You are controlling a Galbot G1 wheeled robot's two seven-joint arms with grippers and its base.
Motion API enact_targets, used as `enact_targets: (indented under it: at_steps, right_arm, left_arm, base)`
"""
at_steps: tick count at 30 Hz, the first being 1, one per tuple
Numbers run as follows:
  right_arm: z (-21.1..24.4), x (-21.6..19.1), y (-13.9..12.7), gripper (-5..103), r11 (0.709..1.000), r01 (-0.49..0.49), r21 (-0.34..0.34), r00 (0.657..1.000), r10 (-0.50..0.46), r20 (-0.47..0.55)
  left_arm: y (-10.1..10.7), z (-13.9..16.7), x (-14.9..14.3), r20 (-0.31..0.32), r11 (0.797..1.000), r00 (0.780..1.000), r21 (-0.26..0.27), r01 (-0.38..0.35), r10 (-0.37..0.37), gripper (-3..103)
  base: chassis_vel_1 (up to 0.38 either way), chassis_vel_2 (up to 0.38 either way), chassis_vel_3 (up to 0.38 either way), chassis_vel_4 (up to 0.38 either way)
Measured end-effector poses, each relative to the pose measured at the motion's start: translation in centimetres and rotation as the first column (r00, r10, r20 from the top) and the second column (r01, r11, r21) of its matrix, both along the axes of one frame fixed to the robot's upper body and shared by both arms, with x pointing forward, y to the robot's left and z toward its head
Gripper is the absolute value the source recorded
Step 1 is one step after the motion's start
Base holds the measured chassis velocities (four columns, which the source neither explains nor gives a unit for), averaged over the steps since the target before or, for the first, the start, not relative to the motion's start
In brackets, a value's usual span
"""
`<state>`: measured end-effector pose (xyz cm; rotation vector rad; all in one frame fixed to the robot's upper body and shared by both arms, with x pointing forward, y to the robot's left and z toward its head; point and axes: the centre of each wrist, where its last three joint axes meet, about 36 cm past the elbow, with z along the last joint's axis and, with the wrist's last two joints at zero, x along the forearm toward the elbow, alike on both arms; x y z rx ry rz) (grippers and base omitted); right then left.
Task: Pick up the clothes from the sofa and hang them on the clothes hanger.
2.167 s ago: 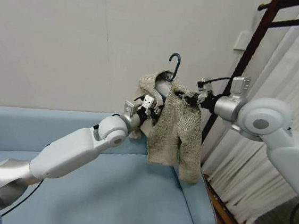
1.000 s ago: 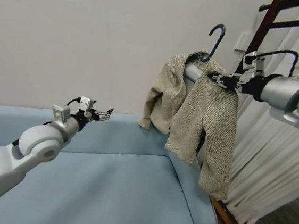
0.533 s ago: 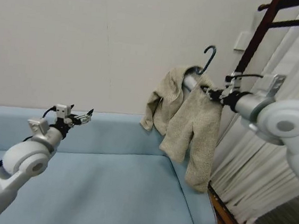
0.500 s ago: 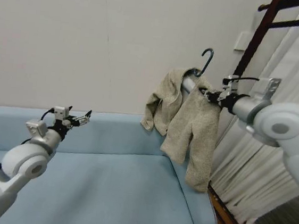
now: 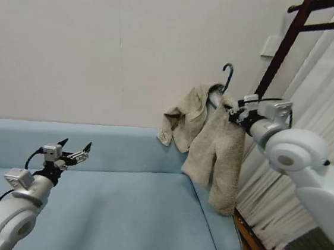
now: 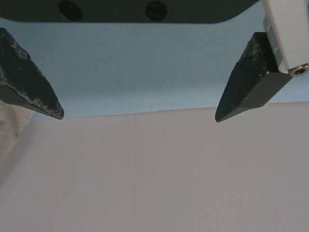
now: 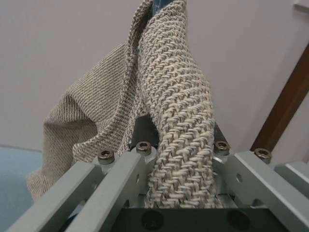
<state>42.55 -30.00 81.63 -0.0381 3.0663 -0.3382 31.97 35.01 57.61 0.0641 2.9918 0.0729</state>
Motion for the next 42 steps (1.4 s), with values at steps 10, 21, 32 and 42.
enact_targets:
  at_steps: [10,21,32,42]
  right_arm:
    - [6.1,-3.4,-4.9,10,0.988,0.143,0.049,0.989,-0.144,0.018]
    - [11.1,-7.8,-10.8,10,0.963,0.193,0.188,0.981,-0.185,-0.057]
    - [10.6,-5.7,-13.9,10,0.933,0.348,0.094,0.937,-0.349,0.001]
    - [10.6,-3.9,-15.6,10,0.925,0.369,0.09,0.927,-0.373,0.038]
  left_arm:
    - [-0.3,0.5,-0.6,0.009,1.0,1.0,0.018,0.0,0.0,100]
    - [-0.1,0.1,-1.5,-0.01,1.0,1.0,0.024,-0.012,0.012,100]
    - [0.1,-0.5,-1.1,-0.014,1.0,1.0,0.023,-0.016,0.016,100]
    - [-0.4,-0.9,-1.1,-0.012,1.0,1.0,0.022,-0.016,0.016,100]
  base:
    - [0.0,0.0,0.0,0.0]
    - [0.0,0.0,0.0,0.0]
    - [0.0,0.0,0.0,0.0]
    - [0.0,0.0,0.0,0.0]
